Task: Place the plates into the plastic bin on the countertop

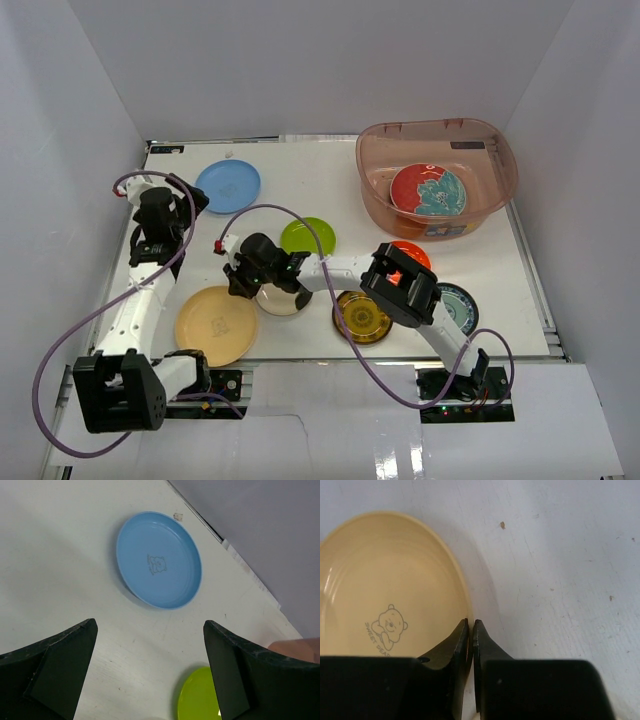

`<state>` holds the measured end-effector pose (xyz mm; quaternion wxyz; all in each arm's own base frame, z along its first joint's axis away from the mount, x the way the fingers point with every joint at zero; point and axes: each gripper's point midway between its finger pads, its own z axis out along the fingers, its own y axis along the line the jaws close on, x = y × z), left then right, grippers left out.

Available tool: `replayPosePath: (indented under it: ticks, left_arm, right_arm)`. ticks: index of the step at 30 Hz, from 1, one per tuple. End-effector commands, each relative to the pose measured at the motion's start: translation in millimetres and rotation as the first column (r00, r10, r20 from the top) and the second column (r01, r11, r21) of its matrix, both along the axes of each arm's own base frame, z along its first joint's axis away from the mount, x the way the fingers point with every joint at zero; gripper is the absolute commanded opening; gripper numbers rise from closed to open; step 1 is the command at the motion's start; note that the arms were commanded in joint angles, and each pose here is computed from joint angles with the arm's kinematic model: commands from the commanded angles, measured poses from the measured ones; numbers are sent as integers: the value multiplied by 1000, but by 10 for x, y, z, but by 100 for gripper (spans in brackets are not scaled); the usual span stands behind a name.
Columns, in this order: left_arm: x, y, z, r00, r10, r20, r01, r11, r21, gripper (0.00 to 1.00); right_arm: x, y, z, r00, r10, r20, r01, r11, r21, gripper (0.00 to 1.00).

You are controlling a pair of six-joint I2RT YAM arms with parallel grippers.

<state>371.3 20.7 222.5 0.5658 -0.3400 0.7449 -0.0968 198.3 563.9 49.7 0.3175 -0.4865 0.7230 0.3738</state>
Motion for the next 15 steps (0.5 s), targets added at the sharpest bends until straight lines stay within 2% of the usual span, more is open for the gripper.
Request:
replayPosePath:
  ticks: [1,2,4,5,7,8,10,11,13,14,15]
  left_arm:
    - [136,88,30,999,14,33,-11,995,-95,98]
    - [173,199,-65,999,46,10,-44,993,-107,98]
    - [229,274,-135,997,73,25,-69,987,-147,98]
    - [231,368,-195,994,104,24,-99,982,-162,98]
    - [313,419,-307,993,112,41,-100,968,-229,97]
    - [336,513,-352,991,128,36,-115,962,-249,97]
    - [459,557,-518,994,113,2,-108,953,-284,96]
    - [497,564,-568,995,95,-9,-93,950,-299,96]
    - [572,596,-776,994,97,-57,-110,942,-318,95]
    - [622,596,-785,995,87,-52,-99,941,-323,95]
    - [690,587,-773,997,74,-34,-81,941,-327,94]
  right_arm:
    - [66,123,649,998,-37,54,29,989,147,8]
    - [118,103,916,995,-63,81,46,981,190,8]
    - [280,12,1142,980,-137,142,102,968,228,8]
    - [426,-102,1424,965,-195,174,143,952,271,8]
    - [664,-367,1529,934,-293,202,231,931,284,8]
    - [882,-616,1814,909,-362,204,283,899,334,8]
    - [1068,-997,1752,884,-432,180,362,875,322,8]
    - [1321,-1353,1979,836,-518,182,434,827,358,8]
    - [1517,-1806,1930,788,-594,165,516,782,349,8]
    - [1754,-2224,2159,726,-671,150,579,714,394,8]
    - [1866,-2460,2226,689,-711,142,613,676,408,8]
